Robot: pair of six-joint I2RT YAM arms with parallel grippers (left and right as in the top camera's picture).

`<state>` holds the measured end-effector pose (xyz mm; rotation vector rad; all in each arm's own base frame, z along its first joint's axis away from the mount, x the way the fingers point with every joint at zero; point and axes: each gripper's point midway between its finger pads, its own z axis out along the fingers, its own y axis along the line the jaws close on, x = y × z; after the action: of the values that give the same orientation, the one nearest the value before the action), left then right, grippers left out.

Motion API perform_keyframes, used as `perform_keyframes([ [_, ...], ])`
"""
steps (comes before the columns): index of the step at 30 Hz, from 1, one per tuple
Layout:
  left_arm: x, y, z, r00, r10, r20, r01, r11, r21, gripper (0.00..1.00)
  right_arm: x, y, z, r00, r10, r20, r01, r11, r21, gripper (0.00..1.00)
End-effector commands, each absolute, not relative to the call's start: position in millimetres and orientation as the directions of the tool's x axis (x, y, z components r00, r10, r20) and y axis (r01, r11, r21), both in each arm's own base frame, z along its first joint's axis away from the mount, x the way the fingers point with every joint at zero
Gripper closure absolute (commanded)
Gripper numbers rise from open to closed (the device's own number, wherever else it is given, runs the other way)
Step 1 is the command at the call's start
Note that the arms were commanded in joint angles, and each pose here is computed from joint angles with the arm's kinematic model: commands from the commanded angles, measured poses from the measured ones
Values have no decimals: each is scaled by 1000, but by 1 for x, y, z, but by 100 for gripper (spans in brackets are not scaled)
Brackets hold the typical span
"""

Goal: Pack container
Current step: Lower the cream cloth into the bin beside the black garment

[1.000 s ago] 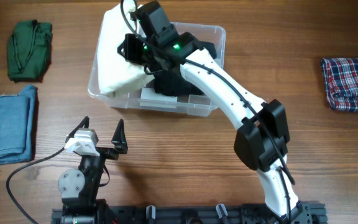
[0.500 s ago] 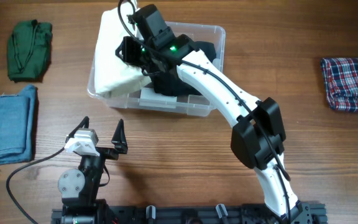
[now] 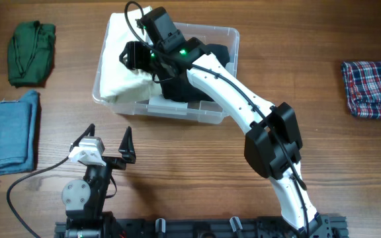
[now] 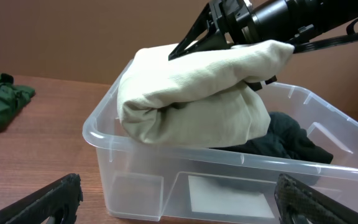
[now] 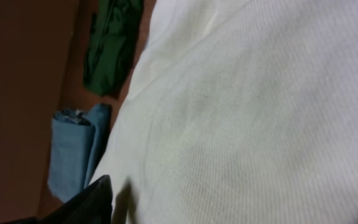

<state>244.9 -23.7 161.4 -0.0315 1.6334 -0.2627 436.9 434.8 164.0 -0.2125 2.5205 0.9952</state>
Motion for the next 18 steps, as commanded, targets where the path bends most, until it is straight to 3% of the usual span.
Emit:
perform_keyframes([
  [1,245,-22,161,-85,-187,-979,129,972,-197,0,441,436,161,-886,9,-463,-300,750,589,35],
  [8,245,-22,161,-85,-187,-979,129,972,-197,0,444,433,159,-866,-26,-499,-339,764,549,11],
  [18,245,-22,161,-85,-187,-979,129,972,-197,0,453,427,159,-807,-92,-583,-418,788,453,7],
])
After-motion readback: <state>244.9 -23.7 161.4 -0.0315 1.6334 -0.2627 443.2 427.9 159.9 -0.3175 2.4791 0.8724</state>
